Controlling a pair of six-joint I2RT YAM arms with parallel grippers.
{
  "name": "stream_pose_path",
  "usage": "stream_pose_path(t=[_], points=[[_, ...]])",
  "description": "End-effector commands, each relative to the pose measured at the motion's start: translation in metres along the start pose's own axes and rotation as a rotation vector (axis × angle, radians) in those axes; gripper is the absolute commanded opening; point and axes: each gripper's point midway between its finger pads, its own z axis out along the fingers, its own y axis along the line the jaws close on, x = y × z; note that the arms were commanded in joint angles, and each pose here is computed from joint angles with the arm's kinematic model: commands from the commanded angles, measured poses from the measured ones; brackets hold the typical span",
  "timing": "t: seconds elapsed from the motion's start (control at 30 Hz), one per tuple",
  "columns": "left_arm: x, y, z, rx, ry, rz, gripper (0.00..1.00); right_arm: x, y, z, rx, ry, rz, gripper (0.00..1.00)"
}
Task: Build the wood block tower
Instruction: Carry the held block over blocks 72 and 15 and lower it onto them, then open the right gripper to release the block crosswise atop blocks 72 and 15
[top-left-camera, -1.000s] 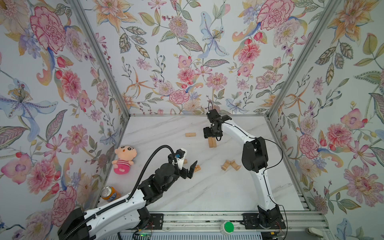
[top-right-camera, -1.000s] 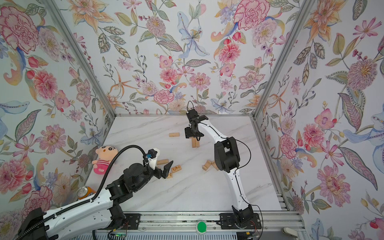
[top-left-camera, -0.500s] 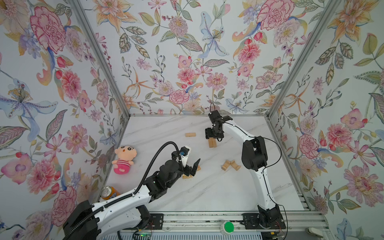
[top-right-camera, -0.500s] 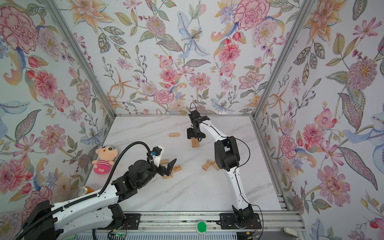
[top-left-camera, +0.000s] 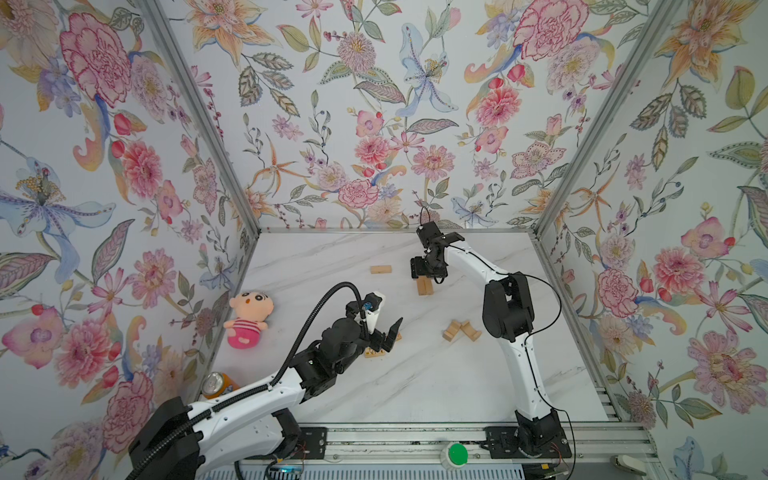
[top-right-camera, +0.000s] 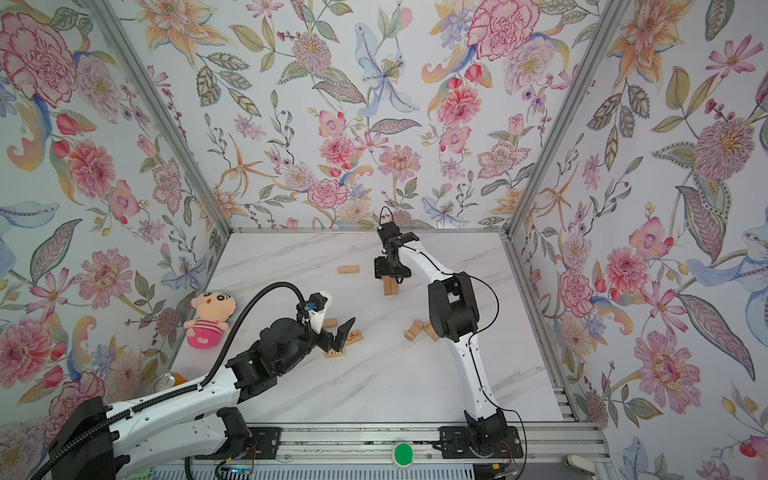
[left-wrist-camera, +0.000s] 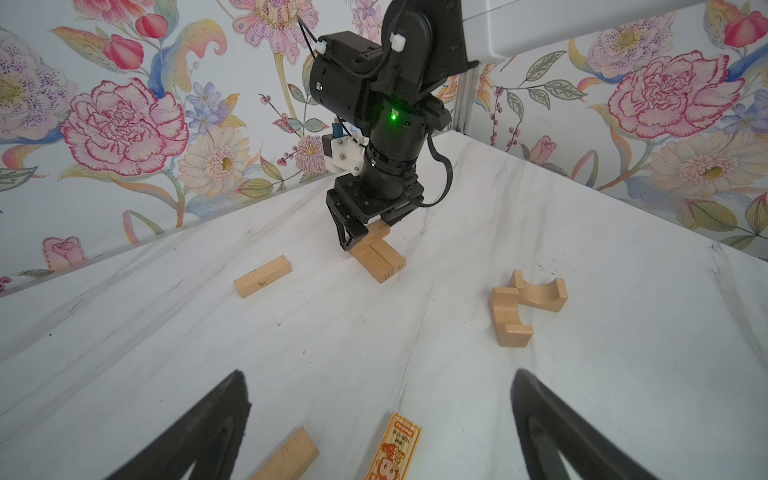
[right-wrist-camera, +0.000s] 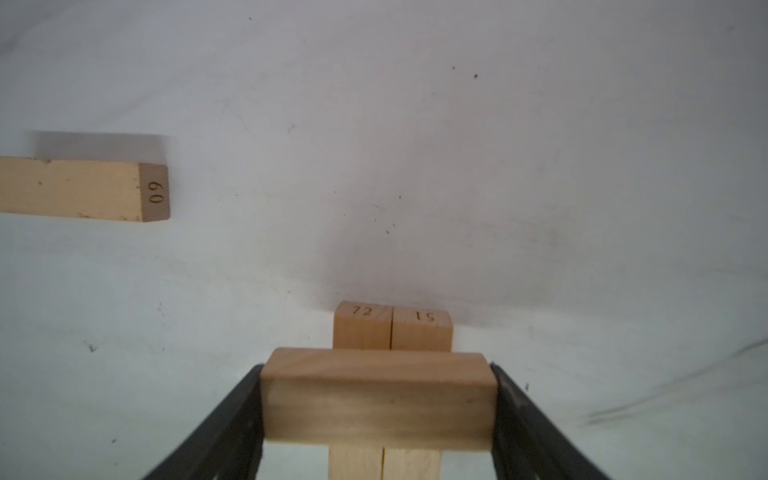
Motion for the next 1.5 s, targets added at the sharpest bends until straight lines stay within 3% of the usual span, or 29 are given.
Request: stream_pose_path(t=[0.0, 0.5, 0.6, 0.73, 0.87, 1.23, 1.47], points=[[-0.016, 0.010, -0.002, -0.033, -0.042, 0.010, 0.99, 0.009, -0.005, 0.014, 0.009, 0.043, 0.020, 0.69], [-0.014, 0.014, -0.005, -0.040, -0.046, 0.000, 0.99, 0.014, -0.008, 0.023, 0.013, 0.062, 0.028, 0.72], [-0.012, 0.014, -0.005, -0.038, -0.045, -0.001, 0.99, 0.014, -0.008, 0.023, 0.008, 0.063, 0.028, 0.78], [-0.012, 0.014, -0.005, -0.037, -0.043, 0.000, 0.99, 0.010, 0.002, 0.014, -0.013, 0.045, -0.012, 0.93], [-0.009, 0.016, -0.005, -0.044, -0.031, 0.006, 0.99, 0.000, 0.011, -0.006, -0.002, -0.008, -0.060, 1.00], [-0.014, 0.022, -0.018, -0.064, -0.045, -0.012, 0.99, -0.011, 0.029, -0.065, 0.002, -0.112, -0.097, 0.99], [-0.011, 0.027, -0.036, -0.064, -0.061, -0.071, 0.99, 0.003, 0.020, -0.076, 0.056, -0.112, -0.091, 0.99]])
